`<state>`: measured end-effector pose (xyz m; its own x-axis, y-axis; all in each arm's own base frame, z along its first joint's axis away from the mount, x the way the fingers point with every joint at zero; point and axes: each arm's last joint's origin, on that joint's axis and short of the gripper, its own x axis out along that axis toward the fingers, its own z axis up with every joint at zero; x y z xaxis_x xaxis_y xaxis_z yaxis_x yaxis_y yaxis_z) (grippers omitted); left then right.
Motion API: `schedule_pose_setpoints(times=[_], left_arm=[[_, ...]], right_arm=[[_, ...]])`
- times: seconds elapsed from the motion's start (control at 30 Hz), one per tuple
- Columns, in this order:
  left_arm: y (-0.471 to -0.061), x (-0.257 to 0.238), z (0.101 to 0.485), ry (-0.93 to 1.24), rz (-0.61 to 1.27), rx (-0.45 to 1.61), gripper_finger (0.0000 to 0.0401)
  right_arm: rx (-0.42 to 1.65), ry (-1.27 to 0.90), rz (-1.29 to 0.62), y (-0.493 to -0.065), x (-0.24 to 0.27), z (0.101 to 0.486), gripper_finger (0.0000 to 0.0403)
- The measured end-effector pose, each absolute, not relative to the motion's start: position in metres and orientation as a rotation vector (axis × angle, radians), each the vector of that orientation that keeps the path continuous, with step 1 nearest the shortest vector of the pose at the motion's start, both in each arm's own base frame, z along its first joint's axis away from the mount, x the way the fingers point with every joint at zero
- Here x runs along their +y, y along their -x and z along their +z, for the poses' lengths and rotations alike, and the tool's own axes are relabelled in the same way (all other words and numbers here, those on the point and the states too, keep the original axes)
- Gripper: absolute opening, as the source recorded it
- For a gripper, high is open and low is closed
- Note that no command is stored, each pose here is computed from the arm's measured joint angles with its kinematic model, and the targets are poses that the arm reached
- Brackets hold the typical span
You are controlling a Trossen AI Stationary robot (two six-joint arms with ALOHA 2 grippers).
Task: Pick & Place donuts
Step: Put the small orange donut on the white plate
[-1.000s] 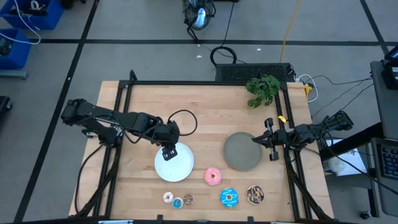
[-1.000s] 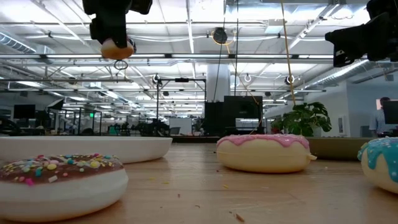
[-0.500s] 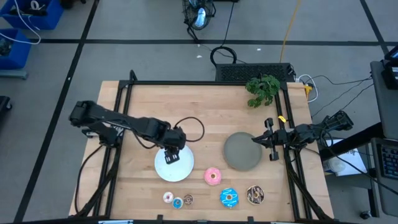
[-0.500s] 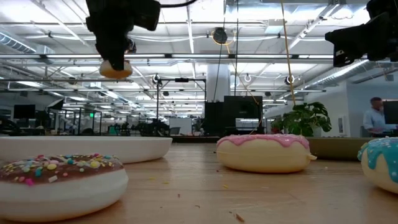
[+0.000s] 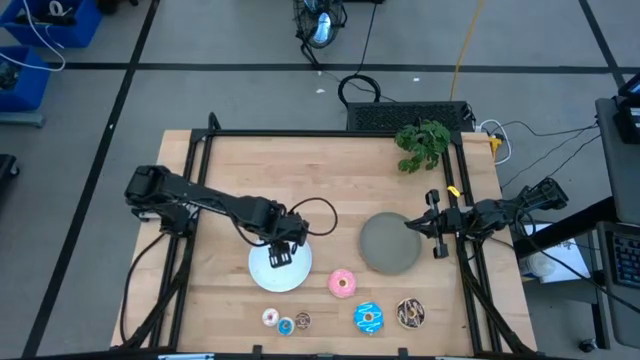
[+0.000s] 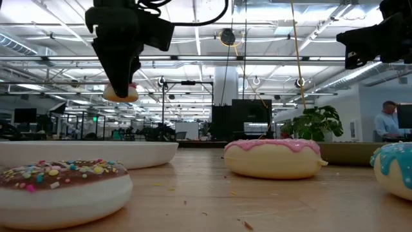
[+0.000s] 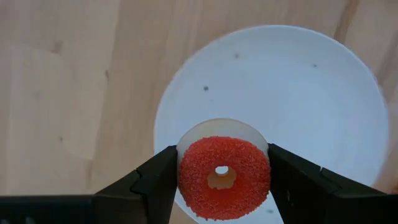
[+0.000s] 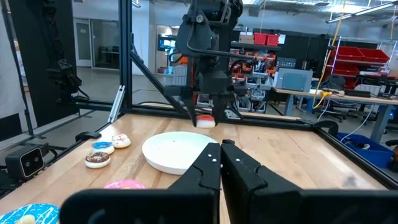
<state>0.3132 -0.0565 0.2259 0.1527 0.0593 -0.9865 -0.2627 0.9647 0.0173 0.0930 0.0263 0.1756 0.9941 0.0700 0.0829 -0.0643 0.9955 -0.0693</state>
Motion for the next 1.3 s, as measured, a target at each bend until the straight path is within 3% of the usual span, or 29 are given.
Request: schedule_pose_setpoints(times=[0.27, 0.87, 1.3], left_arm=[[-0.326, -0.071, 0.211, 0.089, 0.154, 1.36, 0.023], [-0.339, -0.074, 0.162, 0.037, 0.149, 1.506, 0.023], [-0.343, -0.074, 0.16, 0.058, 0.099, 1.468, 0.023]], right_arm=[[-0.085, 0.067, 0.067, -0.093, 0.026, 0.176, 0.0], [-0.086, 0.065, 0.067, -0.093, 0.026, 0.176, 0.0], [-0.086, 0.066, 0.067, -0.093, 0.026, 0.176, 0.0]])
